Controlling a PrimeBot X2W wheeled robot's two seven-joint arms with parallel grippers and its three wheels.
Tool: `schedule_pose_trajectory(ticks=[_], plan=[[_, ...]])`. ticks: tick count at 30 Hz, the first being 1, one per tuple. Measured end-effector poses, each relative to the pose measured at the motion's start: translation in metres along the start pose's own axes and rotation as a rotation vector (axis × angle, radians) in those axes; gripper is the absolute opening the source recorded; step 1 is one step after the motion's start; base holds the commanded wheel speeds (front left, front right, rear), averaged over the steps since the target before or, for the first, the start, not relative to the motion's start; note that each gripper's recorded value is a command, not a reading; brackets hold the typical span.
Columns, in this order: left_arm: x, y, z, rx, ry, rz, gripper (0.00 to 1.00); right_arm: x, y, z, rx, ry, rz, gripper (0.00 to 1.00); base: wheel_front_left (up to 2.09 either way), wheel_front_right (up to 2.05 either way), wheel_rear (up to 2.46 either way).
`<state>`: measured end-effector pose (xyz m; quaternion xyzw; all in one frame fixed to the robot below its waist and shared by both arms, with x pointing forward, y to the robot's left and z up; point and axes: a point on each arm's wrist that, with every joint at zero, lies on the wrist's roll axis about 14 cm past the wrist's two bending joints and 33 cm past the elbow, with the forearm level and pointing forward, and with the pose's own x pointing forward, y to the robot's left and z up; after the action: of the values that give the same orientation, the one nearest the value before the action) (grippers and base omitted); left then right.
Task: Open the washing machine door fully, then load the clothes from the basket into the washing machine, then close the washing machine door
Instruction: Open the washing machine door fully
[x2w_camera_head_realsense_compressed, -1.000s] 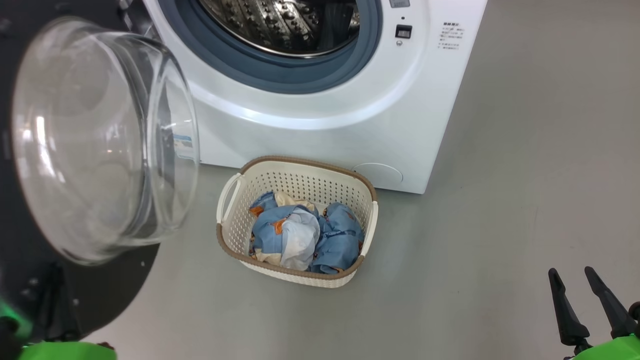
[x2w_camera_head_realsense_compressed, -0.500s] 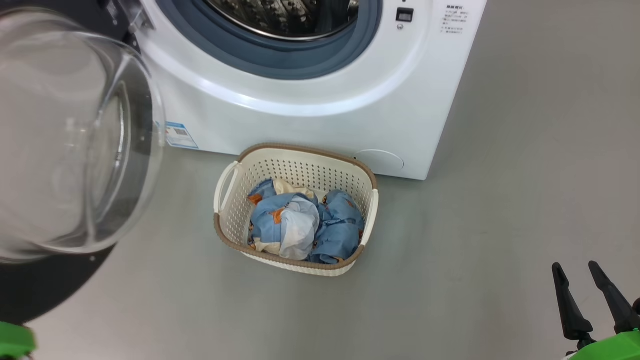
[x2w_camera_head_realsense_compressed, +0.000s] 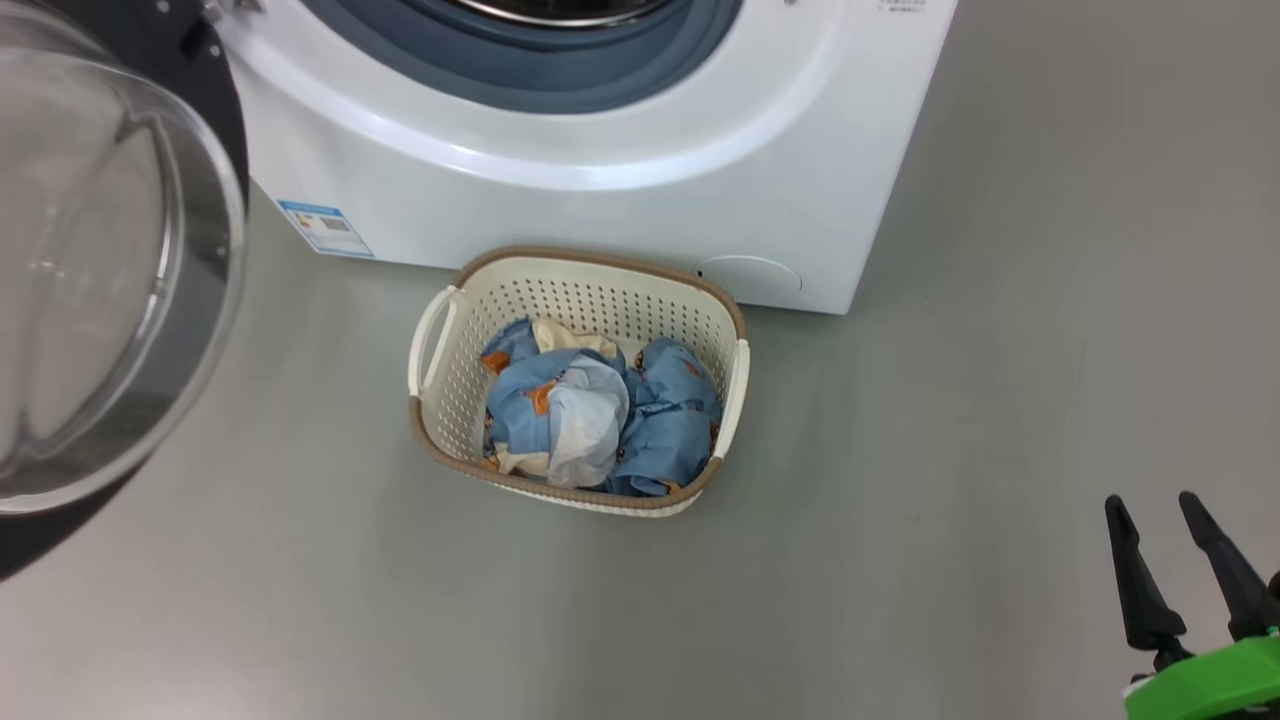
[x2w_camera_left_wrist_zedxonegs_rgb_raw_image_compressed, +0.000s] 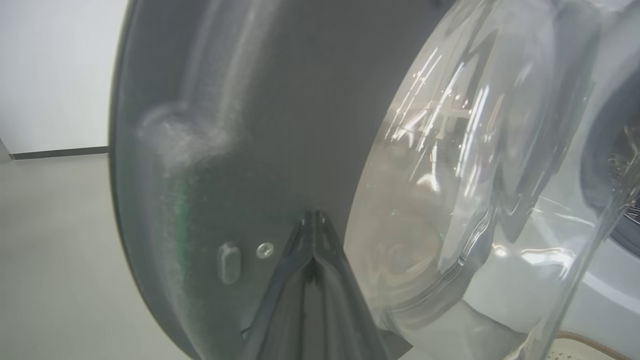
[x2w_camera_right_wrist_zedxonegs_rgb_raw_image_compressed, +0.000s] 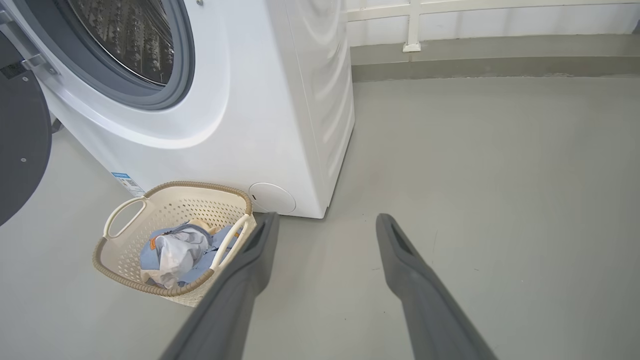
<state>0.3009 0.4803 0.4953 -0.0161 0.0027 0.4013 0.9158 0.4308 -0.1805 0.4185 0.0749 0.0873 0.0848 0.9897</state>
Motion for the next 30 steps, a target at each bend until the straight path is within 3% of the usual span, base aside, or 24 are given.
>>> schedule_pose_trajectory(ticks=[21,30], plan=[[0.034,0.008,-0.003,0.055,0.049,0.039,0.00,0.006,-0.006,-0.003,-0.004,0.005,-0.009,1.00,0.00,0.00,0.00],[0.020,-0.009,0.004,-0.019,0.009,-0.008,0.00,0.003,0.000,0.012,-0.008,-0.032,0.003,1.00,0.00,0.00,0.00]])
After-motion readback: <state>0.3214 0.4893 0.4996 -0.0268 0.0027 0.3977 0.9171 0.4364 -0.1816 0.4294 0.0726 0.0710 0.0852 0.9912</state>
